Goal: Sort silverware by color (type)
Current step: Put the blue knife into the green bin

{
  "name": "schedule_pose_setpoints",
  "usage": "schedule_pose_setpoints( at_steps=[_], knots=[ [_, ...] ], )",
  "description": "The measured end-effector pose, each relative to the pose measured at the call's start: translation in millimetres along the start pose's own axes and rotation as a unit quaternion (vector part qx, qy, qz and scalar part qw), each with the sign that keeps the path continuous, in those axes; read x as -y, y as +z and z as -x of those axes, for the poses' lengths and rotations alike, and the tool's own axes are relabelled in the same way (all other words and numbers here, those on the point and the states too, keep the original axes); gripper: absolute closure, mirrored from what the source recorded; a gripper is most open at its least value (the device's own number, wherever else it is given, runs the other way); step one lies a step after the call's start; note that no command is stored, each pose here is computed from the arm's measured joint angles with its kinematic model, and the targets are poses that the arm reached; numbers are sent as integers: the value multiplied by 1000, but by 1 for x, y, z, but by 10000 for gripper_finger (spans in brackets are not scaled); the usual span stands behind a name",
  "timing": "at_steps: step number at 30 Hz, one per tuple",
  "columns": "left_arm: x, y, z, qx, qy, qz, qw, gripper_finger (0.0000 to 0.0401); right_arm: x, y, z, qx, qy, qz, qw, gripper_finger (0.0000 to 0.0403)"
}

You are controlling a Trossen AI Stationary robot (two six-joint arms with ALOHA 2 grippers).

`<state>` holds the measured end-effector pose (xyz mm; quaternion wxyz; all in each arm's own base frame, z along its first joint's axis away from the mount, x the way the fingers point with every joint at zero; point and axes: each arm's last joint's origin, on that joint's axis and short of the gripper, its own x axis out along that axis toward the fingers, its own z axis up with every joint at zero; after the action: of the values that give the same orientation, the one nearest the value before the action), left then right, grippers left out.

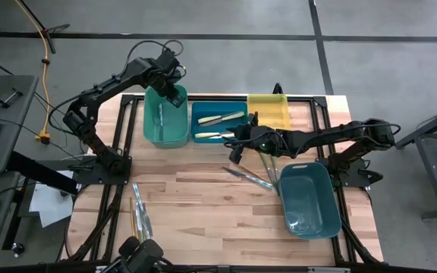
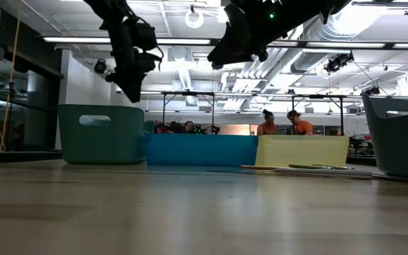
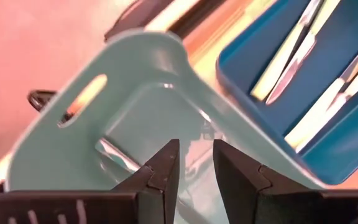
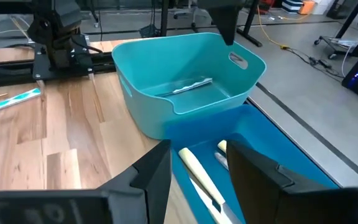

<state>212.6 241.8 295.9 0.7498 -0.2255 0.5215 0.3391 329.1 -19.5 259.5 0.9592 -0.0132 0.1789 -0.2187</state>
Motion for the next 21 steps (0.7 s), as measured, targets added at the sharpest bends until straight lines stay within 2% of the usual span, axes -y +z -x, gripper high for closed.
schedule_pose_setpoints(
  at_steps=[7,12,15,21],
  knots=[
    [2,-3,19,56,-1,-23,998,313,1,-1,-1,-5,-2,-2,1000,251],
    [2,-12,44,149,4,-41,988,357,1,-1,-1,-7,-3,0,1000,251],
    [3,-23,58,216,-13,-59,975,393,1,-1,-1,-7,-3,0,1000,251],
    [21,-66,67,340,-86,-102,931,400,1,-1,-1,-7,-3,3,1000,251]
  ],
)
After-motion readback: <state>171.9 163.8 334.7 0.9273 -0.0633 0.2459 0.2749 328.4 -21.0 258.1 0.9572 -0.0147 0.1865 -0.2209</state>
